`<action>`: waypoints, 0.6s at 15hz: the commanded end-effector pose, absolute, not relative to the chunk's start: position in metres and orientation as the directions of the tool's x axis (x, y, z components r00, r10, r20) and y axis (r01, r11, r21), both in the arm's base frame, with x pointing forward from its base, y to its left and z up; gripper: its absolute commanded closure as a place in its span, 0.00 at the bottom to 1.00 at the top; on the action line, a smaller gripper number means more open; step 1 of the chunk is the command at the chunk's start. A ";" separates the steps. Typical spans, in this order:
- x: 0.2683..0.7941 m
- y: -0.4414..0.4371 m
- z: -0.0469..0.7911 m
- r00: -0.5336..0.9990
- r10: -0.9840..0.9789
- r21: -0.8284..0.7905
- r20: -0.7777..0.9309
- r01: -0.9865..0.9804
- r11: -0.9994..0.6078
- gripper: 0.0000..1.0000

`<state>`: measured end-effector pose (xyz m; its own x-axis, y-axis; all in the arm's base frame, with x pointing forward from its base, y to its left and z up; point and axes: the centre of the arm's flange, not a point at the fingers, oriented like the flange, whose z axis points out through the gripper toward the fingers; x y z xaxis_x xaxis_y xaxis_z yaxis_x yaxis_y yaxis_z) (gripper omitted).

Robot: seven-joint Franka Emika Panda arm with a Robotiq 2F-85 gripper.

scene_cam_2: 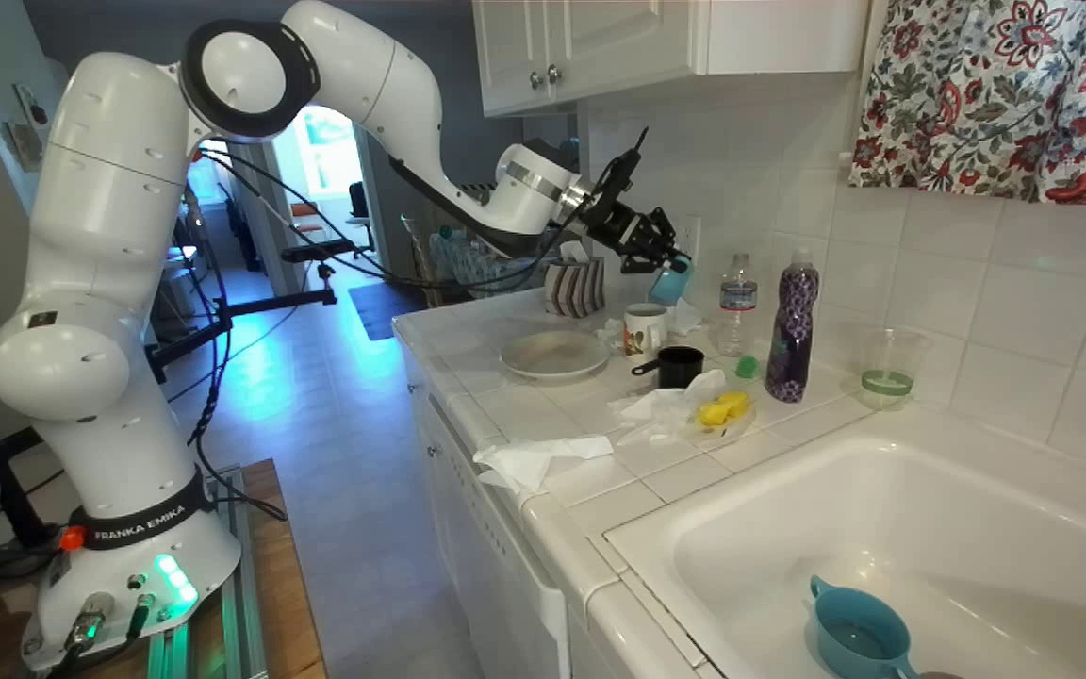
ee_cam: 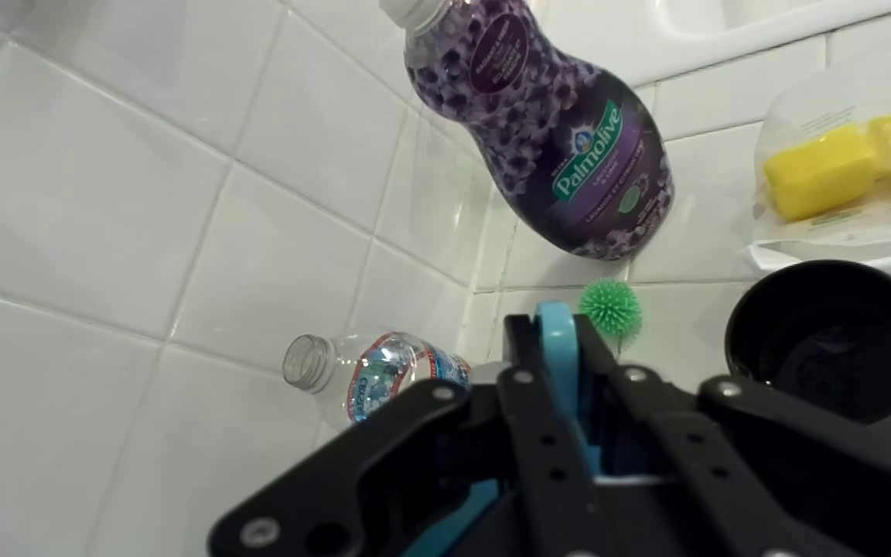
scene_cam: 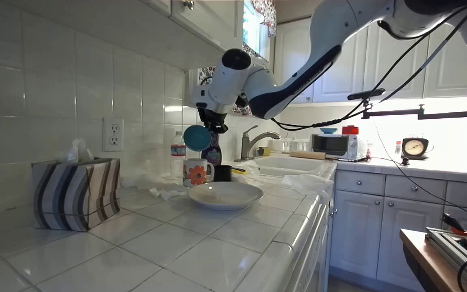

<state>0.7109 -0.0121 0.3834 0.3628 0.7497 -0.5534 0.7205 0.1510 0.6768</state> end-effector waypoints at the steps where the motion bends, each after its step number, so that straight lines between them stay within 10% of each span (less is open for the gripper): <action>1: 0.698 -0.004 0.389 0.373 0.718 0.672 -0.588 0.719 0.177 0.97; 9: 0.703 0.005 0.387 0.381 0.662 0.642 -0.646 0.740 0.201 0.97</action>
